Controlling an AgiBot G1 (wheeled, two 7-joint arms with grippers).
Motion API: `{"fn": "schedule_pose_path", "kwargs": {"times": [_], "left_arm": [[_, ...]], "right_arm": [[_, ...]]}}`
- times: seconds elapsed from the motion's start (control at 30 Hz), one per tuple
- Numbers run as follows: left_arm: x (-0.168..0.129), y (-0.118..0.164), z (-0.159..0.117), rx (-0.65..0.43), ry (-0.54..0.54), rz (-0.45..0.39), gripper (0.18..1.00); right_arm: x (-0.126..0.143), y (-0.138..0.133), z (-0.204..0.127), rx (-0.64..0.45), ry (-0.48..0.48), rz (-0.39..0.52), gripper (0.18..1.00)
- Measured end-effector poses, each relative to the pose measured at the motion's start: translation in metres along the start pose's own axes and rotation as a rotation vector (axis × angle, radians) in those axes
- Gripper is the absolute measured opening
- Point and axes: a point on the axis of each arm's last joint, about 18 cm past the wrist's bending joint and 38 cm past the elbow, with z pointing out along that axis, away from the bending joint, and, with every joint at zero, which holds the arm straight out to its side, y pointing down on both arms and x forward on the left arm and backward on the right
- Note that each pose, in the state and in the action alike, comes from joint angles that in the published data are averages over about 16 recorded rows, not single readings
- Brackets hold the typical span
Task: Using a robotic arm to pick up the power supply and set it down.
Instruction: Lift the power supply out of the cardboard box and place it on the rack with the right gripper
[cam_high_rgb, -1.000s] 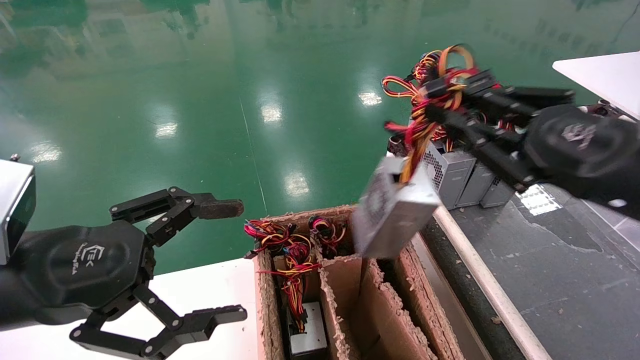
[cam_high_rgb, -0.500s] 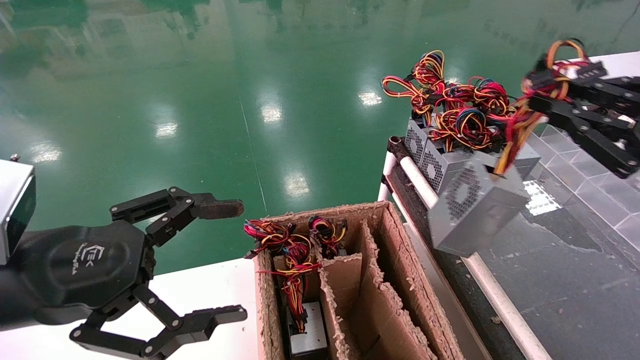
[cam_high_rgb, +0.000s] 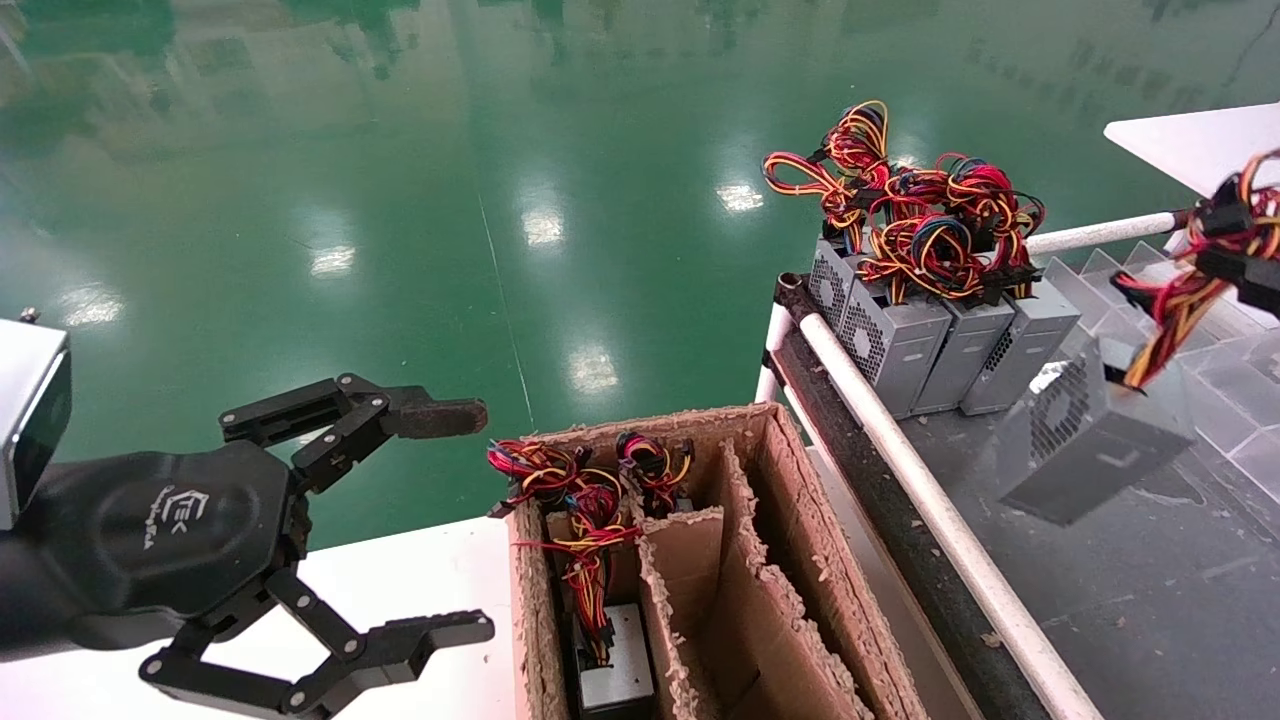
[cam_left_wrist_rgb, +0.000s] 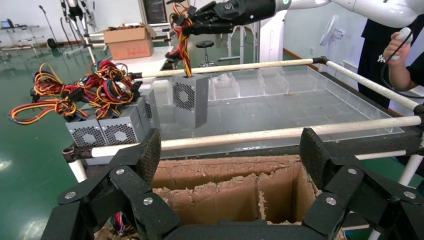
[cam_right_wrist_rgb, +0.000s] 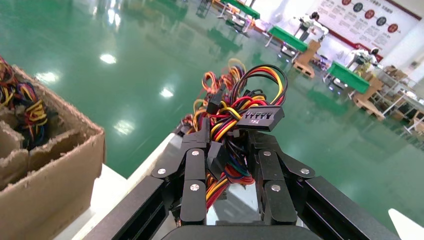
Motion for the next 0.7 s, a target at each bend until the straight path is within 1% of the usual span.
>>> {"fn": "schedule_pose_path", "kwargs": {"times": [0.13, 0.3, 0.47, 0.7], "left_arm": [[0.0, 0.0, 0.0, 0.0, 0.0, 0.0, 1.001], [0.0, 0.0, 0.0, 0.0, 0.0, 0.0, 1.001], [0.0, 0.0, 0.0, 0.0, 0.0, 0.0, 1.001], [0.0, 0.0, 0.0, 0.0, 0.0, 0.0, 1.001]], "right_arm": [[-0.004, 0.011, 0.0, -0.022, -0.006, 0.012, 0.323], [-0.012, 0.021, 0.009, -0.031, -0.021, 0.03, 0.321], [-0.018, 0.026, 0.026, -0.022, -0.036, 0.041, 0.321], [-0.019, 0.026, 0.057, -0.001, -0.05, 0.042, 0.321]]}}
